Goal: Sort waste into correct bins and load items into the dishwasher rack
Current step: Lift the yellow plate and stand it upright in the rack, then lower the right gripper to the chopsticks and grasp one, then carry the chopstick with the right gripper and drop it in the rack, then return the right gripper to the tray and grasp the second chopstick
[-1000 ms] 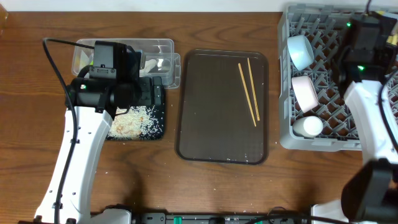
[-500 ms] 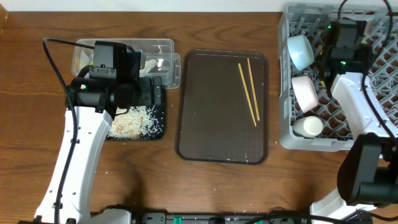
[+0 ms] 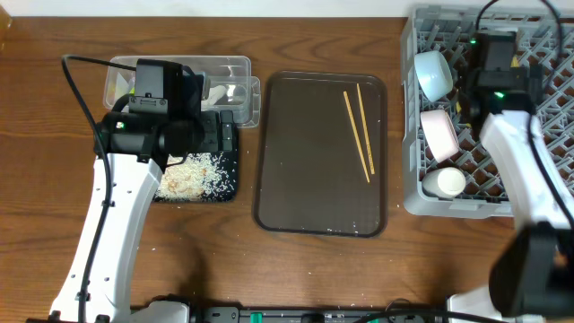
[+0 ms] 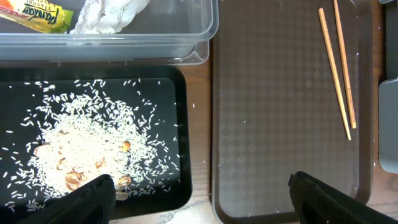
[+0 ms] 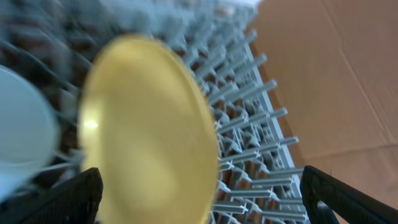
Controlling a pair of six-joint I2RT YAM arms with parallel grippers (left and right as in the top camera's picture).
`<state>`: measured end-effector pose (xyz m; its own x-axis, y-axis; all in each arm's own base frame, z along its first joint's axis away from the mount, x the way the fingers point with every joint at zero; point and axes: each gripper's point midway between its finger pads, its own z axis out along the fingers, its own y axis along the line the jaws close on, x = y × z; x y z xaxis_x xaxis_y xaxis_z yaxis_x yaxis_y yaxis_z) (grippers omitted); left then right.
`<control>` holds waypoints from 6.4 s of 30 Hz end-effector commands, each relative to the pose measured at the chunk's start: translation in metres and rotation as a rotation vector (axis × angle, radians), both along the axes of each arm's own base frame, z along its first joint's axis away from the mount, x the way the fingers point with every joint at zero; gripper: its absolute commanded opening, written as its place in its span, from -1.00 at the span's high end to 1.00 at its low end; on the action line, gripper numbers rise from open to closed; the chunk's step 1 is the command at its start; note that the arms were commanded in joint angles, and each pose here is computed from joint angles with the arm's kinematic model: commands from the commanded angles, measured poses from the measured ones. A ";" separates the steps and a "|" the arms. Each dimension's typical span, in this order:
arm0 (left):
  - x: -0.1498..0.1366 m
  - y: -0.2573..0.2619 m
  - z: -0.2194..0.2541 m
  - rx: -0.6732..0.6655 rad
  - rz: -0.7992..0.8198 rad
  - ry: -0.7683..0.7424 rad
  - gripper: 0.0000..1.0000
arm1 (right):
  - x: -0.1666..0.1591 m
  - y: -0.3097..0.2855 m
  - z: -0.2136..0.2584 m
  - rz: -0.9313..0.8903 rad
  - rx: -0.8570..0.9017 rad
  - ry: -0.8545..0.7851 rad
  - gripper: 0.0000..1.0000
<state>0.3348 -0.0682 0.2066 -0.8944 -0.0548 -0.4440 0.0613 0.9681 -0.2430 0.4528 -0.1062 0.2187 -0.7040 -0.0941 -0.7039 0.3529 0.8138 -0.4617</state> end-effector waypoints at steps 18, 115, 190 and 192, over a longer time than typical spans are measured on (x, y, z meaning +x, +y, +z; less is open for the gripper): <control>0.003 0.001 0.002 0.006 0.001 -0.007 -0.83 | -0.029 0.262 -0.008 0.573 0.709 0.053 -0.98; 0.003 0.001 0.002 0.006 0.001 -0.007 -0.82 | -0.090 0.017 -0.098 -0.066 0.301 0.533 0.95; 0.003 0.001 0.002 0.006 0.001 -0.007 -0.82 | -0.070 0.230 -0.205 0.257 0.507 0.769 0.41; 0.003 0.001 0.002 0.006 0.001 -0.007 -0.83 | -0.072 0.229 -0.206 0.249 0.509 0.773 0.42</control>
<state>0.3347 -0.0683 0.2067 -0.8944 -0.0548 -0.4439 0.0615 0.9680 -0.2433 0.3863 0.1261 0.0201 -0.9873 -0.1413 -0.0726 -0.1381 0.9893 -0.0473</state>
